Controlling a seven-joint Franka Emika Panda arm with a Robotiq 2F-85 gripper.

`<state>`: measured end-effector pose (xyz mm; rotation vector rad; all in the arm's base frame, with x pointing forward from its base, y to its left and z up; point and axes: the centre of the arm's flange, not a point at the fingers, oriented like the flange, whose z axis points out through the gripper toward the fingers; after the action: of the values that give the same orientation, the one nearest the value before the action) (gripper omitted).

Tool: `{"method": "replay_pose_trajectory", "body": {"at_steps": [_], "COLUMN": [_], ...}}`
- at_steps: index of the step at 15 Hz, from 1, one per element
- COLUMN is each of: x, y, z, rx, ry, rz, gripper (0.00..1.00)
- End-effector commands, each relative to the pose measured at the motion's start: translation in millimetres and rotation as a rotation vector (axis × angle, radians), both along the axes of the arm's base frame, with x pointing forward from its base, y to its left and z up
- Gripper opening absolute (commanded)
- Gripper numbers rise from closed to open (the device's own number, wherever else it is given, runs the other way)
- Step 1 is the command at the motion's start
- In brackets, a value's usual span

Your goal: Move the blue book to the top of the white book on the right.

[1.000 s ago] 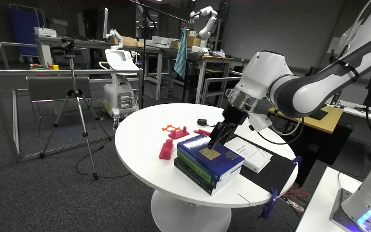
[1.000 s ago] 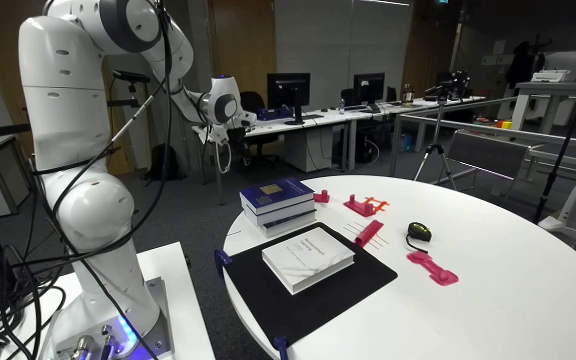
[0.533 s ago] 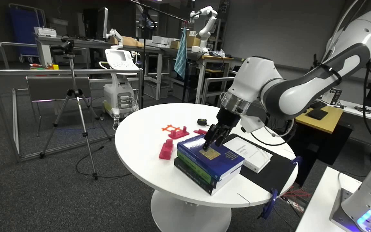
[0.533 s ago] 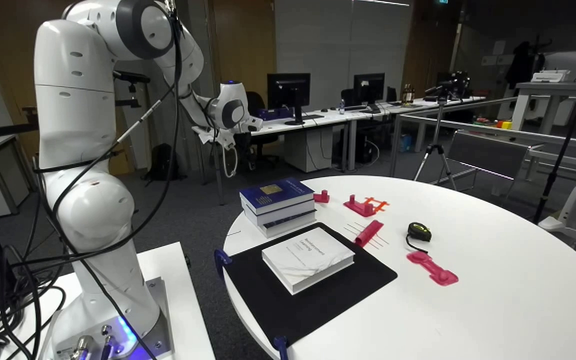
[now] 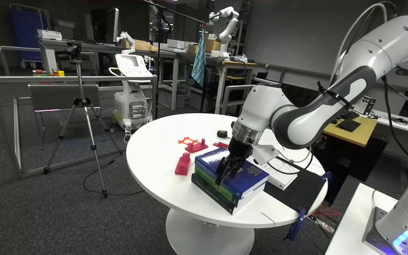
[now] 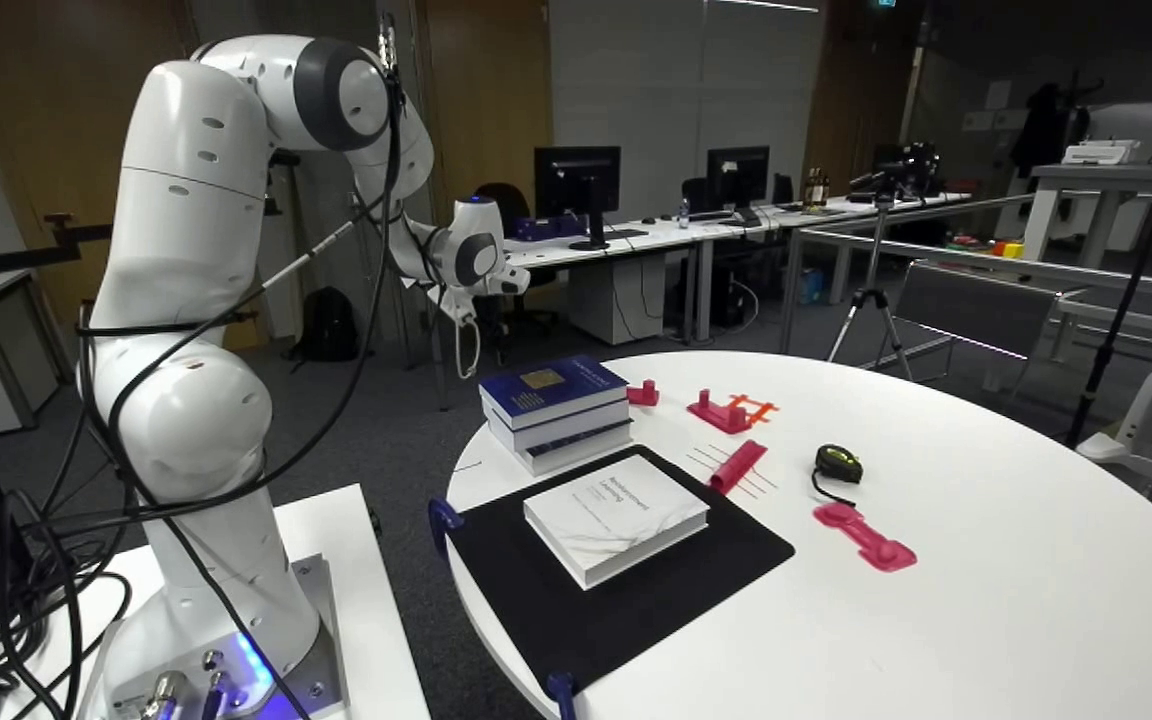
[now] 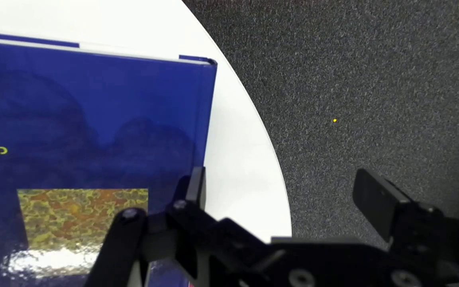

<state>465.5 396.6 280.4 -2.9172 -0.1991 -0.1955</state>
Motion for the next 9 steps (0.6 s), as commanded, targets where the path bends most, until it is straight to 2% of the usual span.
{"method": "replay_pose_trajectory", "body": {"at_steps": [1, 6, 9], "x": [10.4, 12.6, 17.4], "y": [16.9, 27.5, 25.9], "z": [-12.6, -25.8, -25.7], "rx": [0.027, 0.032, 0.025], "ry": [0.006, 0.007, -0.034], "rz": [0.04, 0.075, 0.091], "gripper": [1.0, 1.0, 1.0]}}
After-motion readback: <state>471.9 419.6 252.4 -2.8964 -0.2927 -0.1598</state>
